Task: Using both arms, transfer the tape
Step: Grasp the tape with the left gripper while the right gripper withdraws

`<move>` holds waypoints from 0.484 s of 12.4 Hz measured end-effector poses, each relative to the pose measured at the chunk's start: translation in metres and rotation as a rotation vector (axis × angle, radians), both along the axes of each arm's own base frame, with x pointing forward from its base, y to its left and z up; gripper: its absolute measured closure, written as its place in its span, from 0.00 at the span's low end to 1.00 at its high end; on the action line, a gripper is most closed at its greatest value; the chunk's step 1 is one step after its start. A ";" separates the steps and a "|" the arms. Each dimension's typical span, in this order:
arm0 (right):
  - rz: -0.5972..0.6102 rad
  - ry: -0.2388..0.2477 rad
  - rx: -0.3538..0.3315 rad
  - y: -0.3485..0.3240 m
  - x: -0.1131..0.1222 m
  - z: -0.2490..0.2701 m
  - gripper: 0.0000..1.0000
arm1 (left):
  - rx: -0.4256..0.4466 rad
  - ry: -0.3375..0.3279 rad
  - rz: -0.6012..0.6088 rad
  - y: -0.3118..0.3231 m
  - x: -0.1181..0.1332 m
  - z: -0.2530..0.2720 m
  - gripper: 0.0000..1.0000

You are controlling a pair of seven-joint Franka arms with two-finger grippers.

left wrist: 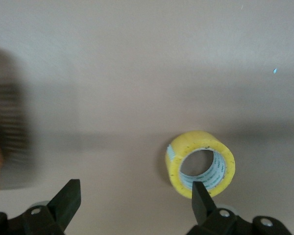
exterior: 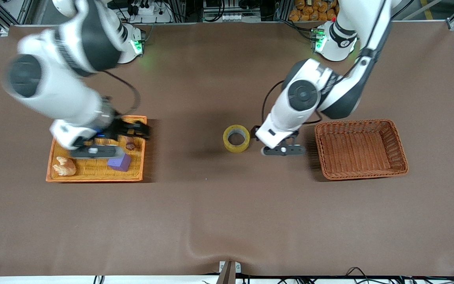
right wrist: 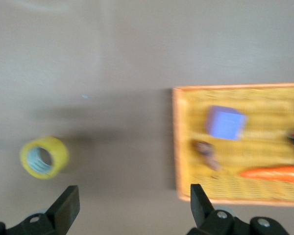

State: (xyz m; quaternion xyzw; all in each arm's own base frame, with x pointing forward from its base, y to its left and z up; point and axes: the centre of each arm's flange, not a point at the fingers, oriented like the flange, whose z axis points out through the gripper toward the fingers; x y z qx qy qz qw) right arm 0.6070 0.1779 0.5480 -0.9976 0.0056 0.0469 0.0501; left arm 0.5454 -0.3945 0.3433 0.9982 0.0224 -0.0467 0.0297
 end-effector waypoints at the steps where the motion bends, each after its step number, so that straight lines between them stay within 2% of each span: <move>1: 0.014 0.025 -0.020 -0.027 -0.009 0.015 0.00 | 0.020 0.003 0.007 -0.014 -0.007 -0.023 0.00; 3: 0.031 0.039 -0.026 -0.057 -0.026 0.039 0.00 | 0.031 0.006 0.025 -0.036 -0.019 -0.063 0.00; 6: 0.090 0.008 -0.005 -0.125 -0.028 0.056 0.00 | 0.023 0.008 0.042 -0.059 -0.033 -0.107 0.00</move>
